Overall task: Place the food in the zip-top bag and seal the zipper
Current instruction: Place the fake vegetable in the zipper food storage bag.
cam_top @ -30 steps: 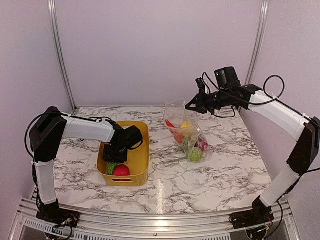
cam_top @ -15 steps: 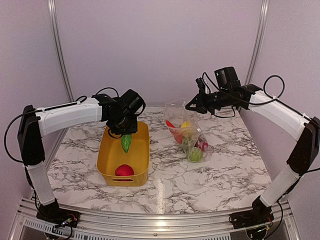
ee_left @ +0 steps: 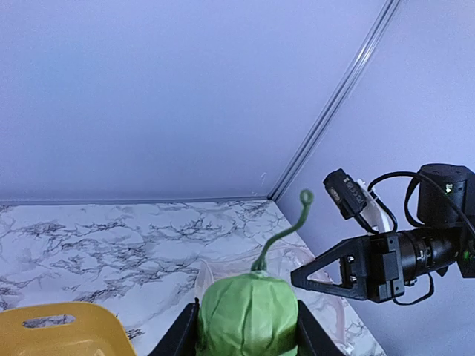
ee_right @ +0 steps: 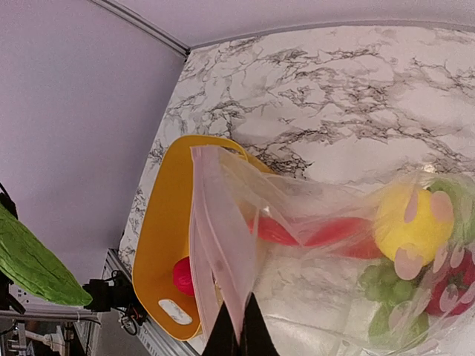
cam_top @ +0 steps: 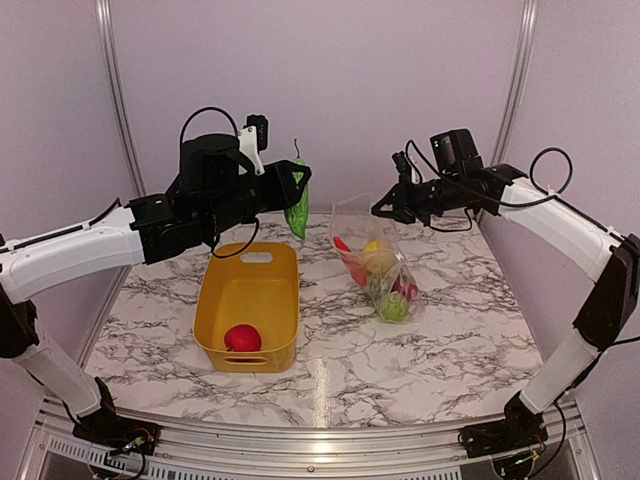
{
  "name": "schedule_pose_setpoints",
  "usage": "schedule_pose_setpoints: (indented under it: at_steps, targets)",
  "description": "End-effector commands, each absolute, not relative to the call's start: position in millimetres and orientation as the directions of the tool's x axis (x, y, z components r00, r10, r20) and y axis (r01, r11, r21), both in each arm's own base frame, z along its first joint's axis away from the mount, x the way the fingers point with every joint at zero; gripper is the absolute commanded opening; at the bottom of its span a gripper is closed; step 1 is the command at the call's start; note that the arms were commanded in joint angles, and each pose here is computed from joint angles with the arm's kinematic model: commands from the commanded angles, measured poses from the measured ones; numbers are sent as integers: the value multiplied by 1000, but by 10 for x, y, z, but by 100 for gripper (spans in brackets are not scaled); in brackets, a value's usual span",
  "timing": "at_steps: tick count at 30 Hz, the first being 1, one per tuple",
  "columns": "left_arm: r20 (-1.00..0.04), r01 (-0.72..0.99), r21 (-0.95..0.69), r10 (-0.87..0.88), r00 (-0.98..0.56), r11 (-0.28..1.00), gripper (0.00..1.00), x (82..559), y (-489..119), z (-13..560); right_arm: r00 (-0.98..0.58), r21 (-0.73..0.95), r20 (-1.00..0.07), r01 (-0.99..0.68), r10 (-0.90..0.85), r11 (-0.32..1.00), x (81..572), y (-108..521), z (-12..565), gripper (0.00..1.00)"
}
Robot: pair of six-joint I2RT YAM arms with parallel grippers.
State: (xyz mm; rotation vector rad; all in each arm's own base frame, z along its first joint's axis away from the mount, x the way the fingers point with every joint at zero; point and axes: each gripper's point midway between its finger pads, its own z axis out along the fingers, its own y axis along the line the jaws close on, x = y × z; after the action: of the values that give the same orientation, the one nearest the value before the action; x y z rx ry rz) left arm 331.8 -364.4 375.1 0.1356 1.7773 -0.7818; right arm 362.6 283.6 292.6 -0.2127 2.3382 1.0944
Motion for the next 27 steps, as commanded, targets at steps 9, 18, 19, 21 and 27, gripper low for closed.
schedule_pose_setpoints:
  at_steps: [9,18,19,21,27]
  targets:
    - [-911,714,-358,-394,-124,601,30,3356,-4339,4196,-825,683,-559,-401,84,610,3603,2921,3386,0]
    - [-935,690,-314,-341,-103,652,38,3636,-4637,3864,-833,696,-547,-393,88,601,3567,2922,3447,0]
    - [-936,675,-316,-336,-106,667,46,3672,-4631,3818,-833,697,-546,-392,89,600,3568,2925,3451,0]
    - [-932,609,-341,-340,-122,716,66,3773,-4548,3721,-832,699,-547,-392,94,598,3570,2926,3482,0]
    - [-937,543,-330,-339,-86,772,99,3800,-4337,3977,-831,699,-547,-388,101,600,3613,2934,3482,0]
